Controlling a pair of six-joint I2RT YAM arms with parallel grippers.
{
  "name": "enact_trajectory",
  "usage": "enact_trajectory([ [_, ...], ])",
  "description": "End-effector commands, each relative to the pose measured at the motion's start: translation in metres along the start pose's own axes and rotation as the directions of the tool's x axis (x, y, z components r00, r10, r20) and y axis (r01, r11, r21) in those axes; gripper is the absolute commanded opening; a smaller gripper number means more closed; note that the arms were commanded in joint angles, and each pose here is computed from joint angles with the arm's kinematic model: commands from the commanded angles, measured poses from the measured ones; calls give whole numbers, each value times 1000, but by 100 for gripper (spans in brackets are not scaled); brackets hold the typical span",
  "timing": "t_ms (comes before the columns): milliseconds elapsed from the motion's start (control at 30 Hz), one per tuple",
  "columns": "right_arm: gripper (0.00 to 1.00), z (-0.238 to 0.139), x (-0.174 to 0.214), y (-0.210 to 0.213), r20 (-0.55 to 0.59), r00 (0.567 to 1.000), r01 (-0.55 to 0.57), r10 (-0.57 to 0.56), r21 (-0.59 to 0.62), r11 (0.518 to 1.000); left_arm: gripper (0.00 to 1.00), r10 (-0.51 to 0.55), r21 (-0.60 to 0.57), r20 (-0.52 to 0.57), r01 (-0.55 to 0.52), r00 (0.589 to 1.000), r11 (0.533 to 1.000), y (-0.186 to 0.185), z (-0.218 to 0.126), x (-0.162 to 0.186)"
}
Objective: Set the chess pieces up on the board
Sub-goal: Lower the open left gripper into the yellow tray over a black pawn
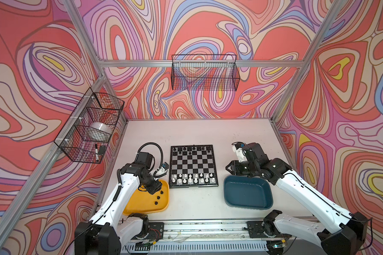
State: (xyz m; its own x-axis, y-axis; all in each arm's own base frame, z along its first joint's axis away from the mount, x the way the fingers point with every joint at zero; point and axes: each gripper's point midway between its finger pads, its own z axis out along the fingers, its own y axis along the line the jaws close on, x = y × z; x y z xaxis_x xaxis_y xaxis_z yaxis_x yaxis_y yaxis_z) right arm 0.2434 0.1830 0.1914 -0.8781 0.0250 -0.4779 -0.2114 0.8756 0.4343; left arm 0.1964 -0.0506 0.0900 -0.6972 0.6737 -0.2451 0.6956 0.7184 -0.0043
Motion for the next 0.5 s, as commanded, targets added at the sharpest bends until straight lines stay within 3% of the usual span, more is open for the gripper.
enact_trajectory([
  [0,34,1,3,-5,-3,1000,-16,17,20,1000,56,37,55,-1,-37,999,998,-6,10,1],
  [467,33,9,3,-8,-29,999,-18,19,40,999,53,47,118,-15,-45,999,992,-10,34,1],
])
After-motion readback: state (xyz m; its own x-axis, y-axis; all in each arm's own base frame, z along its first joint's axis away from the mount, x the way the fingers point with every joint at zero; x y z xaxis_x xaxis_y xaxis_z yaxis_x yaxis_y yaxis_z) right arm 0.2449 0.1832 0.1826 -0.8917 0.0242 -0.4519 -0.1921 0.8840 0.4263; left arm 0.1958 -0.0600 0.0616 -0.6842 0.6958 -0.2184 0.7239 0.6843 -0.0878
